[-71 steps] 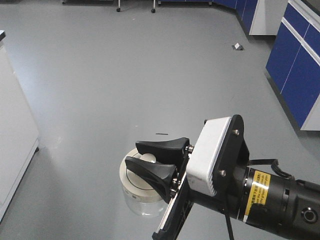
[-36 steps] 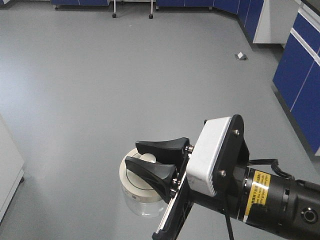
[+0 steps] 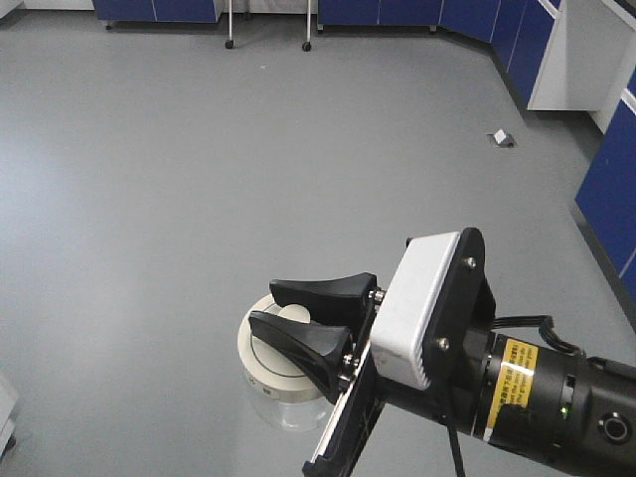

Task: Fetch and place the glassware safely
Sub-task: 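Hold the jar in the right gripper while driving to the black counter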

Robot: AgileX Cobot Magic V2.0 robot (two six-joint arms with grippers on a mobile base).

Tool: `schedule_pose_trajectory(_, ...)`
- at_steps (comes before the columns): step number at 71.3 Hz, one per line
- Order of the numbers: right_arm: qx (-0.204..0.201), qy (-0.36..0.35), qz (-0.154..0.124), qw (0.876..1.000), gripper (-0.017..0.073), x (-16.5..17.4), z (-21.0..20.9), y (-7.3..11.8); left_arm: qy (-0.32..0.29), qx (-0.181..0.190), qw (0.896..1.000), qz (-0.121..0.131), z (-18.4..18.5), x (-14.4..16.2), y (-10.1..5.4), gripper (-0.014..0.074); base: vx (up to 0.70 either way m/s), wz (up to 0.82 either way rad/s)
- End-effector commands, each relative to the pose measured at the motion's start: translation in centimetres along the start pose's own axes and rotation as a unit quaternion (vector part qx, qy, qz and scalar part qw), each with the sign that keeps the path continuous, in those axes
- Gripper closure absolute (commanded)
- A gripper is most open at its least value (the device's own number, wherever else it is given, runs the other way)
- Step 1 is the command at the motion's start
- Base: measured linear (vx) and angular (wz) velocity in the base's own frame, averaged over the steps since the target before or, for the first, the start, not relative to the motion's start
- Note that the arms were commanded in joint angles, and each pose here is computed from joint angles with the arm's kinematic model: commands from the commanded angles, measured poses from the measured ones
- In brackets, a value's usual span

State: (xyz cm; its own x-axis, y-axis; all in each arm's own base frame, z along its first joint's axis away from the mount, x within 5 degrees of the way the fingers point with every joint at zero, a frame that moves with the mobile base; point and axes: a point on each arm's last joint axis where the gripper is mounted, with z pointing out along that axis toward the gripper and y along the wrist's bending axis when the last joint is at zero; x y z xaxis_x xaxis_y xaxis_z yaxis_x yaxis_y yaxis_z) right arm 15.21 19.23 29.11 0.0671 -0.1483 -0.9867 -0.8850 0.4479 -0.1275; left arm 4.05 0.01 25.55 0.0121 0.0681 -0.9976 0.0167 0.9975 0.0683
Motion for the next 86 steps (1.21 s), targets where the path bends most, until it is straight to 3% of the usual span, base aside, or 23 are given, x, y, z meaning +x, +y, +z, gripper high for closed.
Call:
schedule_pose_trajectory(1, -0.011, -0.067, -0.002, 0.998, 0.0559, -2.31, -0.35, 0.10, -0.041, 0.001, 0.999, -0.006, -0.14, -1.35, 0.04, 0.0601, 0.52, 0.04)
schedule_pose_trajectory(86, -0.011, -0.067, -0.002, 0.998, 0.0559, -2.32, -0.35, 0.11, -0.042, 0.001, 0.999, -0.006, -0.14, -1.35, 0.04, 0.0601, 0.54, -0.04)
